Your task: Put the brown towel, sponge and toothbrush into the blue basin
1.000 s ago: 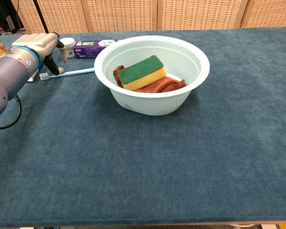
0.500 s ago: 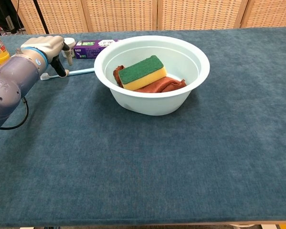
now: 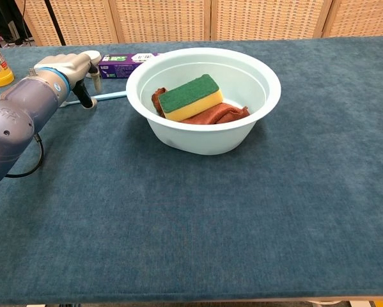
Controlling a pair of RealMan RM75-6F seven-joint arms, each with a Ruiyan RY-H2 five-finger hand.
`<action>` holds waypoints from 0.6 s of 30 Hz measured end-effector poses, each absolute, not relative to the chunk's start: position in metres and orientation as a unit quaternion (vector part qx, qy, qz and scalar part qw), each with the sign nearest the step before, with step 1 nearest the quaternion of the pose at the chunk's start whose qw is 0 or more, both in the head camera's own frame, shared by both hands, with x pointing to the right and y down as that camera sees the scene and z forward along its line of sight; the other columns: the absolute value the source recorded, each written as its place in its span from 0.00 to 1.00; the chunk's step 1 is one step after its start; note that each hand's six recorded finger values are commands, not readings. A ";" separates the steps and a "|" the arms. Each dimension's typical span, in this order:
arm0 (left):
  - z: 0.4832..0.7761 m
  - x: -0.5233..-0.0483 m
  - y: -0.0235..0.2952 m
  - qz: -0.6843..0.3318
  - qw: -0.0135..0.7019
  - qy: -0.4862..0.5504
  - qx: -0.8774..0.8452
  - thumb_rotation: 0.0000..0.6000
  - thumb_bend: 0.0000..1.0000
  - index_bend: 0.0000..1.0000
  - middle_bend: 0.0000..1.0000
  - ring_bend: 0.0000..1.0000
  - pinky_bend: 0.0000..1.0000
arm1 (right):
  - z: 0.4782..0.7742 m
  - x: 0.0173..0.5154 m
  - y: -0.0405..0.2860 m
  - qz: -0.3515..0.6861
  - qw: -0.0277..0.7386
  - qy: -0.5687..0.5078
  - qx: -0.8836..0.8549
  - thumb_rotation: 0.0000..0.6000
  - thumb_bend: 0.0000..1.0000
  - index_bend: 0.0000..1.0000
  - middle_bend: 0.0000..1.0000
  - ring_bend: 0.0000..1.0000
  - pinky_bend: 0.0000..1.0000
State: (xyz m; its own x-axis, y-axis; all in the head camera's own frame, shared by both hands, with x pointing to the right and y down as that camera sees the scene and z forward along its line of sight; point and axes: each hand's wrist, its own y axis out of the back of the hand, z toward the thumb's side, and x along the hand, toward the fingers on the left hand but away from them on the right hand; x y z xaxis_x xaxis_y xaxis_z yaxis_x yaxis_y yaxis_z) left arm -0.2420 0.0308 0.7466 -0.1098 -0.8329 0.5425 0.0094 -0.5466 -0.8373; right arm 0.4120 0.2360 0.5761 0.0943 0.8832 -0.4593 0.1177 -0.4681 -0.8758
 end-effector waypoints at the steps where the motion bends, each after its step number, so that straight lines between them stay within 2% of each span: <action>1: 0.747 -0.242 0.031 -0.657 0.321 0.352 -0.584 1.00 0.39 0.50 0.00 0.00 0.00 | 0.576 0.412 0.236 0.553 0.346 -0.383 -0.654 1.00 0.10 0.01 0.00 0.00 0.00; 18: 0.751 -0.246 0.032 -0.666 0.335 0.344 -0.571 1.00 0.40 0.50 0.00 0.00 0.00 | 0.571 0.412 0.235 0.546 0.350 -0.390 -0.654 1.00 0.10 0.01 0.00 0.00 0.00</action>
